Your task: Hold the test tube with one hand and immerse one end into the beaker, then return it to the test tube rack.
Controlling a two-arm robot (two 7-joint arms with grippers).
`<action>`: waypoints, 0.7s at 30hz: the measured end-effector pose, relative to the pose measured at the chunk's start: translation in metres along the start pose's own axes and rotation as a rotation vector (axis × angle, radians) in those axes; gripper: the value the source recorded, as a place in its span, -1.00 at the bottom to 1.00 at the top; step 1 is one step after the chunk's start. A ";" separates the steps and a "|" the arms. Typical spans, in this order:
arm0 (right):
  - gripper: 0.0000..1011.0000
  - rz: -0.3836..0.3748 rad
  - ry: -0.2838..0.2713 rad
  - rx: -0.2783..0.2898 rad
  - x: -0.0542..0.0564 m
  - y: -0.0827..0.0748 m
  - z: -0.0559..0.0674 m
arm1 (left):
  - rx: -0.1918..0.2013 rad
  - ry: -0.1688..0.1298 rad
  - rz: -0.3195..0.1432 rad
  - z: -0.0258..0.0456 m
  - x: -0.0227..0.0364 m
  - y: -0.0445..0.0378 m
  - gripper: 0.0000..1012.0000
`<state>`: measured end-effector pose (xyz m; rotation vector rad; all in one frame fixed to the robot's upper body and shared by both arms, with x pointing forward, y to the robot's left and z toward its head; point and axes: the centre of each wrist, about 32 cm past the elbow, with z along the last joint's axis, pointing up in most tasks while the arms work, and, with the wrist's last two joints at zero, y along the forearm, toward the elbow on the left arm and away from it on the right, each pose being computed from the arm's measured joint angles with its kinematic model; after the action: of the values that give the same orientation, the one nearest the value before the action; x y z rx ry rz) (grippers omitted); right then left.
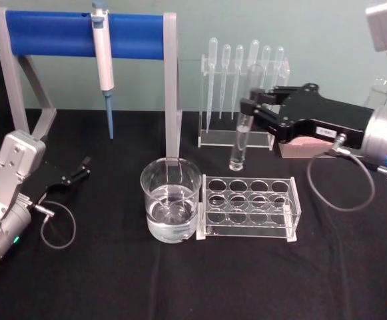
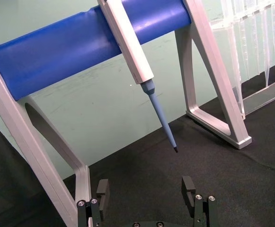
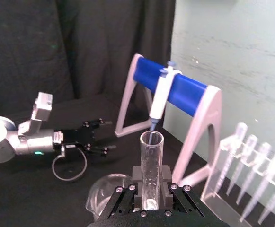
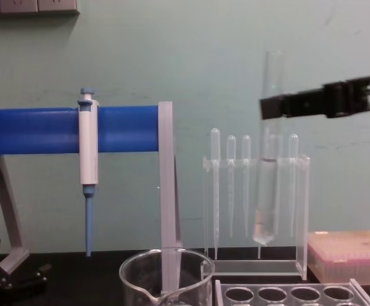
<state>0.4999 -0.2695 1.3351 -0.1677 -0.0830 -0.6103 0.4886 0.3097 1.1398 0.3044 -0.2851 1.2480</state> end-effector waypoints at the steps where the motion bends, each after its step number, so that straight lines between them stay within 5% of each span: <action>1: -0.52 0.009 -0.005 0.003 -0.002 0.004 0.002 | 0.000 0.000 0.000 0.0000 0.0000 0.0000 0.98; 12: -0.52 0.083 -0.017 0.013 -0.016 0.043 0.015 | 0.000 0.000 0.000 0.0000 0.0000 0.0000 0.98; 21: -0.52 0.124 -0.004 0.011 -0.022 0.075 0.006 | 0.000 0.000 0.000 0.0000 0.0000 0.0000 0.98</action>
<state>0.5251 -0.1961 1.3287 -0.1618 -0.0792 -0.4862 0.4886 0.3097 1.1398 0.3045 -0.2850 1.2479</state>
